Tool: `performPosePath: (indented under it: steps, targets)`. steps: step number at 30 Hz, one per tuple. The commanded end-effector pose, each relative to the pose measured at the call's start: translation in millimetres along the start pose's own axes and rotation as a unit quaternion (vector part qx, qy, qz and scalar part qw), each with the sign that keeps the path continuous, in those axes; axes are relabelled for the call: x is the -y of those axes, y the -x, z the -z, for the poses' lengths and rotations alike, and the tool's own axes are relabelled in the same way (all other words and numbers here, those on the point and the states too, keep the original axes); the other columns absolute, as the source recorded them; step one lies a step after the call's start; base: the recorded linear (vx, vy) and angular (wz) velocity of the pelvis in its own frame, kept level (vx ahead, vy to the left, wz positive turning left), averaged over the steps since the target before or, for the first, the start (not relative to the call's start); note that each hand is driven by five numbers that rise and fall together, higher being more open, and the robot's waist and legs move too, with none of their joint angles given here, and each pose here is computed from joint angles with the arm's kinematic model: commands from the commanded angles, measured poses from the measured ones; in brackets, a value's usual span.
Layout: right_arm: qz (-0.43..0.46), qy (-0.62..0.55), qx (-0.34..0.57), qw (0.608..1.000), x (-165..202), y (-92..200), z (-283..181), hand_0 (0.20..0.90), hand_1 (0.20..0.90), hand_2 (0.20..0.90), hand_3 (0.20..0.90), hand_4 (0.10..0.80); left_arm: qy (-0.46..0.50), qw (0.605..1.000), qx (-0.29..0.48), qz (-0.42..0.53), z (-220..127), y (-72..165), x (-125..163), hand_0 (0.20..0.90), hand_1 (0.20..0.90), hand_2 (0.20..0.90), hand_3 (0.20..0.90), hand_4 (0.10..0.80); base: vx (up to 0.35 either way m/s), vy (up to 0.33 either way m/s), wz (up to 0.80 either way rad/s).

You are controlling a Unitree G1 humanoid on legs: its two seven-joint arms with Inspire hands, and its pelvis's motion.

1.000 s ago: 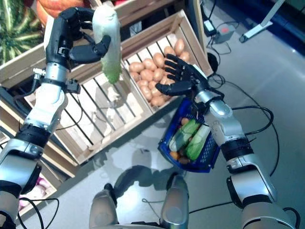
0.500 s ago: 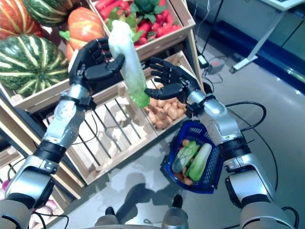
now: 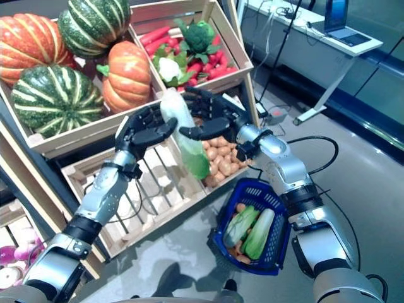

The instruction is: Put vegetables into the basket

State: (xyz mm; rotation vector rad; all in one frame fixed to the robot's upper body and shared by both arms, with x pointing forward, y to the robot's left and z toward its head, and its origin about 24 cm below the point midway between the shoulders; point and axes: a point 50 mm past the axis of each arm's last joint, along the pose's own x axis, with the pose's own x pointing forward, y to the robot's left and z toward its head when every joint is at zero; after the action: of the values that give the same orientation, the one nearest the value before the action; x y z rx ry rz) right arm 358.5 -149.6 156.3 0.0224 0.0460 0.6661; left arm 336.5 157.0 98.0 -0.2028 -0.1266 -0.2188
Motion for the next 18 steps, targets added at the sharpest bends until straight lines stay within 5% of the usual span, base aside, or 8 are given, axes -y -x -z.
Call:
performPosePath:
  steps: [1, 18]
  targets:
    - [-0.088, -0.073, 0.003, 0.993, -14.4, -9.9, 0.0, 0.900, 0.900, 0.900, 0.900, 0.800, 0.014, 0.987, 0.133, 0.091, -55.4, -12.1, 29.7, 0.300, 0.300, 0.300, 0.300, 0.400, 0.000, 0.000, 0.00]
    - [-0.035, -0.144, -0.135, 0.980, 4.2, -10.0, 50.6, 0.900, 0.900, 0.900, 0.900, 0.800, 0.023, 0.974, 0.173, 0.145, -80.4, -20.0, 53.8, 0.300, 0.300, 0.300, 0.300, 0.400, -0.011, 0.006, 0.06]
